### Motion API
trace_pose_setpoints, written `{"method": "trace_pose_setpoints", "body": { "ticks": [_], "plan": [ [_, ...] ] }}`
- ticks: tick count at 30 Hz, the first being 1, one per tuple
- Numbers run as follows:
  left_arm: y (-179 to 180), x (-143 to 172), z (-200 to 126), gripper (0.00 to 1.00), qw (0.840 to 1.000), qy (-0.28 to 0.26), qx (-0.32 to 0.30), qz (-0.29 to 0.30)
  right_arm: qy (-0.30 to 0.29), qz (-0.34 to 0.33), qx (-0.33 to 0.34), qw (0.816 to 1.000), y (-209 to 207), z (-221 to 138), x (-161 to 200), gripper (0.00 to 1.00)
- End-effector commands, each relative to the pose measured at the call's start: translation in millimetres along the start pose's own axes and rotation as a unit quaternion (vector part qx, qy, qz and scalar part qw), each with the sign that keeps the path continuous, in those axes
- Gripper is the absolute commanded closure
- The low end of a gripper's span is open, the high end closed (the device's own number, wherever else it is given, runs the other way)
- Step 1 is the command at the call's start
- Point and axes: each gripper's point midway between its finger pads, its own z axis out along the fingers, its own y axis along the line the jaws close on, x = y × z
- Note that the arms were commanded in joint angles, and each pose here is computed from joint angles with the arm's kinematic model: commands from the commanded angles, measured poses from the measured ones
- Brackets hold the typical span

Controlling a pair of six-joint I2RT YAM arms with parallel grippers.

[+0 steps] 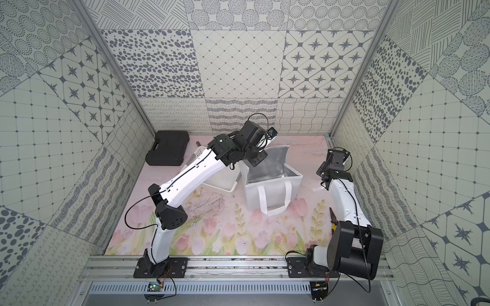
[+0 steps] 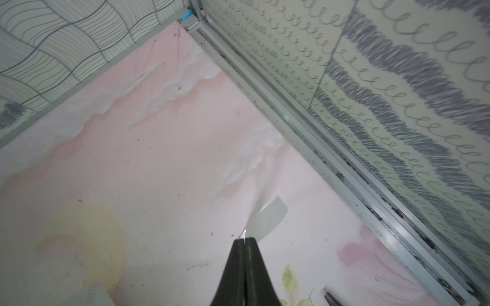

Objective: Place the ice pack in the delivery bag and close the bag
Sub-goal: Place the adhesive seal at the center of the board.

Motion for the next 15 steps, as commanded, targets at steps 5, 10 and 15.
{"method": "trace_pose_setpoints", "body": {
  "ticks": [5, 10, 15],
  "plan": [
    [5, -8, -17, 0.85, 1.0, -0.021, 0.007, -0.022, -0.02, -0.048, -0.098, 0.994, 51, -50, 1, 0.47],
    [10, -12, -38, 0.75, 0.998, -0.03, 0.009, -0.053, -0.055, -0.081, -0.149, 0.984, 67, -107, -5, 0.22],
    [18, -8, -69, 0.59, 0.993, -0.034, 0.034, -0.104, -0.064, -0.11, -0.187, 0.974, 79, -150, 0, 0.24]
  ]
}}
